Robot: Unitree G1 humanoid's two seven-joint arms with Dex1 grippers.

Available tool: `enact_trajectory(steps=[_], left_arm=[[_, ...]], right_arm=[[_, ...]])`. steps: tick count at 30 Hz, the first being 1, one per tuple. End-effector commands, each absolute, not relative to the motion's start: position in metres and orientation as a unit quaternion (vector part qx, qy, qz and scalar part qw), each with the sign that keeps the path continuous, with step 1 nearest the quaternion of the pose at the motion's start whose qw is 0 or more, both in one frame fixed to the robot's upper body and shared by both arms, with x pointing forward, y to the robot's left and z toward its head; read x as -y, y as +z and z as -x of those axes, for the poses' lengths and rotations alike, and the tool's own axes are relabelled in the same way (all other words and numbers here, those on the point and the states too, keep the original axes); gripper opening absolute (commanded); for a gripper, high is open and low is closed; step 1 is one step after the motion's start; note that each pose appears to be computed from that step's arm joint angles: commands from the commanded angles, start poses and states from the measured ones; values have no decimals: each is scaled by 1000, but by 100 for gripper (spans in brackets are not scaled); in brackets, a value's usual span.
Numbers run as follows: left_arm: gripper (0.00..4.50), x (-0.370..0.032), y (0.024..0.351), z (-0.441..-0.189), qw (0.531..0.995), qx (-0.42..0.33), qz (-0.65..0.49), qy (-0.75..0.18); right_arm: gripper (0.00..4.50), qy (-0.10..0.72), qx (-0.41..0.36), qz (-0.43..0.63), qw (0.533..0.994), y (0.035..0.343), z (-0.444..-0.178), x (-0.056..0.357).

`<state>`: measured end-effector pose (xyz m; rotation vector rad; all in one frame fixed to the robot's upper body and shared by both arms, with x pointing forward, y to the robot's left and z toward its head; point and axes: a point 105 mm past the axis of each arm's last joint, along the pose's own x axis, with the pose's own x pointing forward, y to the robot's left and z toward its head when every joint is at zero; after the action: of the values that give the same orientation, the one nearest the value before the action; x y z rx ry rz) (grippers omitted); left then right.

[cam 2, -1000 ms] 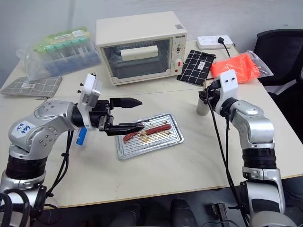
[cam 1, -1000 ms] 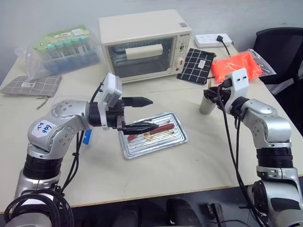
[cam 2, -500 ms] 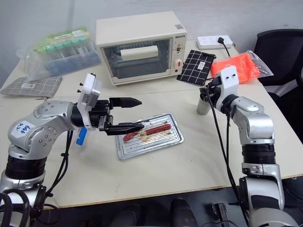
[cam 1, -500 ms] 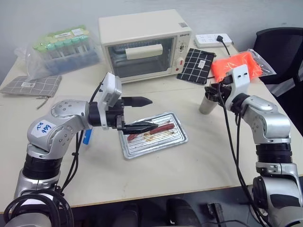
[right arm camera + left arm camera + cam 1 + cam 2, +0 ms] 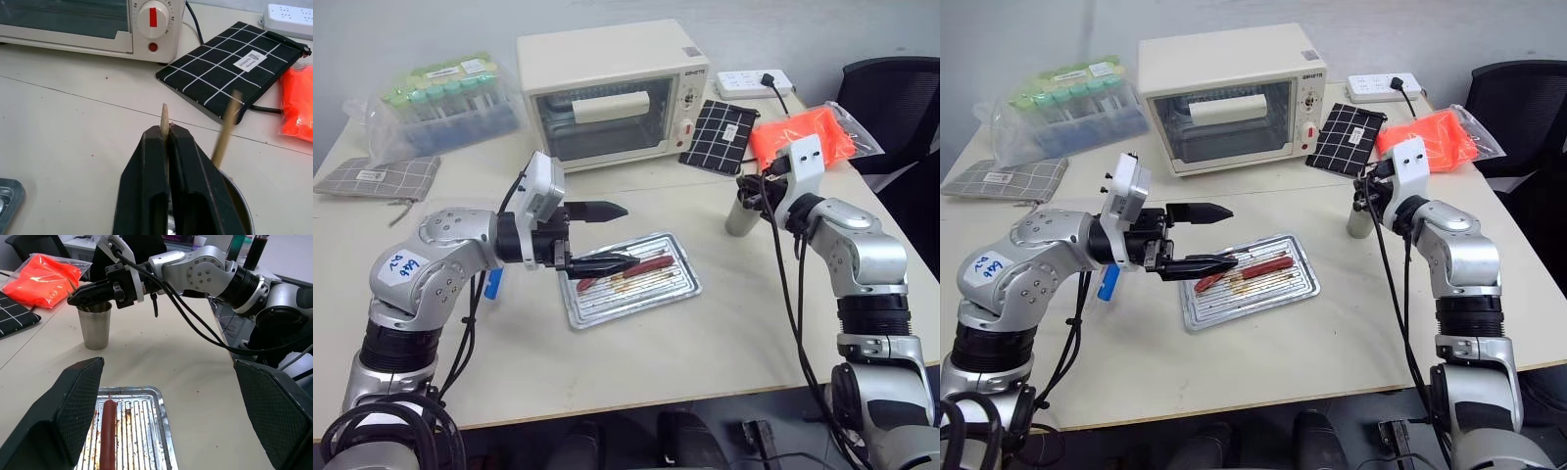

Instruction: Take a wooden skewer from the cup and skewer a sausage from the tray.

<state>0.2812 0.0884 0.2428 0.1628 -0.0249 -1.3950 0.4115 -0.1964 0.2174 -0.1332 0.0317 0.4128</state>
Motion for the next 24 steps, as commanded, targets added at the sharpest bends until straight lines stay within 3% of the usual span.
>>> enact_trajectory(steps=[1,5,9,12,17,21,24], left_arm=[[450,-92,255,-280,766,40,-89,-635],[450,-90,254,-282,769,44,-84,-633],[450,-88,253,-285,773,52,-76,-627],[450,-87,254,-287,781,62,-67,-617],[450,-88,253,-285,790,68,-56,-607],[450,-83,248,-278,787,65,-44,-612],[450,-71,245,-284,792,76,-33,-605]], right_arm=[[2,199,16,74,977,237,-409,198],[2,195,32,74,977,251,-404,200],[2,201,59,30,977,287,-392,199],[2,209,83,-42,973,327,-375,199],[2,213,86,-210,950,366,-357,200],[2,203,44,-391,896,360,-358,187],[2,193,-2,-472,860,327,-360,152]])
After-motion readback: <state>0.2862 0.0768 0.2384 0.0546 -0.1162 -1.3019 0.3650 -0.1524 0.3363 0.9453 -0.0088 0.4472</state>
